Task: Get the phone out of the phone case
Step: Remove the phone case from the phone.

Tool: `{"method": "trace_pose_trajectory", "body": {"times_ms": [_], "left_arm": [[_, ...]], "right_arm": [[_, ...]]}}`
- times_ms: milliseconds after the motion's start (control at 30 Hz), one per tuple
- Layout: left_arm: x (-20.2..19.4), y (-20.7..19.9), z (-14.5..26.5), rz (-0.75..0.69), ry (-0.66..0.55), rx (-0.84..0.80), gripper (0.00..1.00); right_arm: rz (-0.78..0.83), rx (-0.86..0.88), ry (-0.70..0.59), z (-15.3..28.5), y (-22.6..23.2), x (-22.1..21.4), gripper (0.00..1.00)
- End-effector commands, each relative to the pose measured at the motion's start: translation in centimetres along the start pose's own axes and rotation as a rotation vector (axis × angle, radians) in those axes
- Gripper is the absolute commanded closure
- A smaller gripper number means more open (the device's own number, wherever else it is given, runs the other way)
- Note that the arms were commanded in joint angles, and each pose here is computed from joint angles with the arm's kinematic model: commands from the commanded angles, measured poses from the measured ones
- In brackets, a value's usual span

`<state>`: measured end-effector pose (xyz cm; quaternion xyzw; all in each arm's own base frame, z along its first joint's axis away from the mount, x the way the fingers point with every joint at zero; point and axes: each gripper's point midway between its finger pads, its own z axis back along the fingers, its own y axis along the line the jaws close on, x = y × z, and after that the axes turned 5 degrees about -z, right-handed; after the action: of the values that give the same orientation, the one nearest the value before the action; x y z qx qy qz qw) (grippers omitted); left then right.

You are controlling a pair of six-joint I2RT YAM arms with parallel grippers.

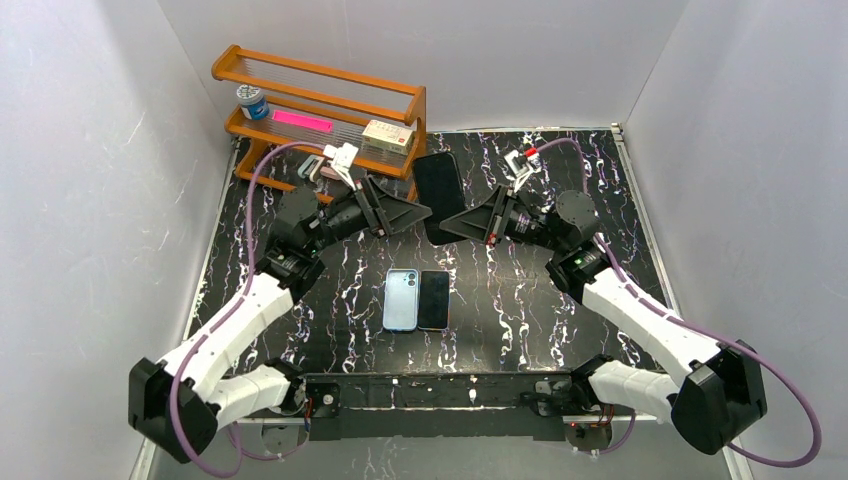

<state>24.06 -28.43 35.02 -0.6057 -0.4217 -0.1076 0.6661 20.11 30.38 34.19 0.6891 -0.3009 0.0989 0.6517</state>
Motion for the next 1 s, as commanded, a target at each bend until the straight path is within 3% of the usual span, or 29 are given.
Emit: {"method": "trace_pose_trajectory", "body": {"times_ms": [0, 400, 967], "left_arm": [[2.8, -0.5, 1.9, -0.134, -0.127, 0.106, 0.39], [-0.6, 0.9, 2.9, -0.093, -0.04, 0.109, 0.33], [-2.7, 2.6, 1.3, -0.022, 0.028, 0.092, 0.32]], "right_arm": [[0.052, 0.089, -0.091, 0.6, 3.7, 2.3, 0.99], [0.004, 0.125, -0.161, 0.1, 4.7, 4.2, 0.99], [0.003, 0.154, -0.151, -0.1, 4.9, 4.1, 0.99]]}}
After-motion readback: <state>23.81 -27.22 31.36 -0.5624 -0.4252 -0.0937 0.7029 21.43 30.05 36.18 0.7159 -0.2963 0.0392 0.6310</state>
